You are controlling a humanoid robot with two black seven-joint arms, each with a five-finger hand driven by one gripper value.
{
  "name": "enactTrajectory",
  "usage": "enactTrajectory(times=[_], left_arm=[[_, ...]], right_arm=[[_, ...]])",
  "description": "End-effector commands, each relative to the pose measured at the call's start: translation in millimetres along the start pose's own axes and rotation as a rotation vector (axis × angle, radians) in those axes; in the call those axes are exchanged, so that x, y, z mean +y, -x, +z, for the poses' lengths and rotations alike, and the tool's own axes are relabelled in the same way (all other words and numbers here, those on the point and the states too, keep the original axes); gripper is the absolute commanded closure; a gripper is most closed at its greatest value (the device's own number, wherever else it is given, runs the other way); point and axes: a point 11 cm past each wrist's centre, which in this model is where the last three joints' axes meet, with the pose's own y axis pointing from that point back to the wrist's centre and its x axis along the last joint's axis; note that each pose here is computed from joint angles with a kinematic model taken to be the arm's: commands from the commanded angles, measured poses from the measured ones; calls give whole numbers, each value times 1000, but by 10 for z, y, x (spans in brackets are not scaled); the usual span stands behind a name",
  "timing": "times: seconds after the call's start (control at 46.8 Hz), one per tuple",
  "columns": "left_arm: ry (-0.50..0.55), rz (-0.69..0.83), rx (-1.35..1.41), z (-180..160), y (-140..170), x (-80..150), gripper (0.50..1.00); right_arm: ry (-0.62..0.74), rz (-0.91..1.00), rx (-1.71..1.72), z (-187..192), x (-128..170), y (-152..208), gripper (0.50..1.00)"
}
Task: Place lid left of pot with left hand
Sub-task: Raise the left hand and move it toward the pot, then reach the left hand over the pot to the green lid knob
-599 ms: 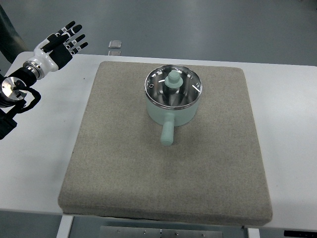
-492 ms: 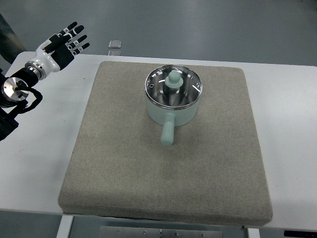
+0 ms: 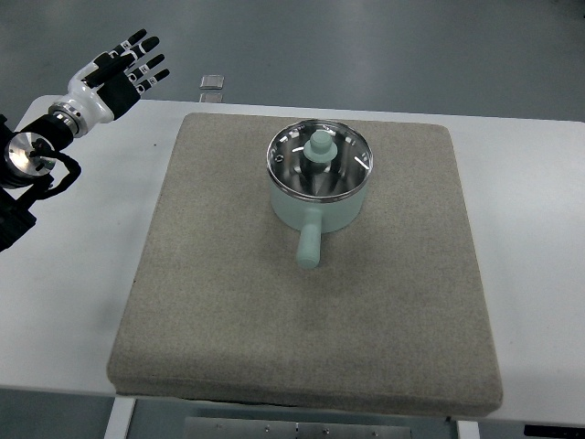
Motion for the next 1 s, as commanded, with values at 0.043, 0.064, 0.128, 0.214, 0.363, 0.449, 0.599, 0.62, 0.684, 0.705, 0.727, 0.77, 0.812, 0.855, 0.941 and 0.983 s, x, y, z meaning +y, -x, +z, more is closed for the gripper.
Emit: enactTrajectory(times=[0.043,0.064,0.128,0.214,0.363,0.449,0.599,0.62,0.684,0.705,0.727,0.77,0.812,0.855,0.941,0.983], left_arm=[[-96,-31,-147,-171,48,-6,504],[-111,-38,-180,-192,54,-5,504],[-150,-61,-293,-212,76,-5,506],[-189,-85,-441,-203,101,-9,506],[-226,-143,-660,-72,246,-66,506],[-250,-180,-797,61,339,-92,506],[-260,-244,-995,258,623,-176,504],[-254,-260,-1017,286,701,-192,504],[-252,-307,-1093,307,896,-218,504],[-255,-320,-1123,315,942,-218,504],[-258,-333,-1149,317,988,-216,504],[-263,-361,-1211,335,1090,-208,504],[-265,-396,-1270,339,1216,-200,506],[-264,-430,-1320,348,1332,-181,506],[-259,-489,-1426,369,1560,-146,506],[-263,-510,-1496,370,1653,-143,506]], right_arm=[[0,0,0,0,0,0,576],[0,0,0,0,0,0,576],[0,0,0,0,0,0,576],[0,0,0,0,0,0,576],[0,-1,0,1,0,5,576],[0,0,0,0,0,0,576],[0,0,0,0,0,0,576],[0,0,0,0,0,0,576],[0,0,0,0,0,0,576],[0,0,0,0,0,0,576],[0,0,0,0,0,0,576],[0,0,0,0,0,0,576],[0,0,0,0,0,0,576],[0,0,0,0,0,0,576],[0,0,0,0,0,0,576],[0,0,0,0,0,0,576]])
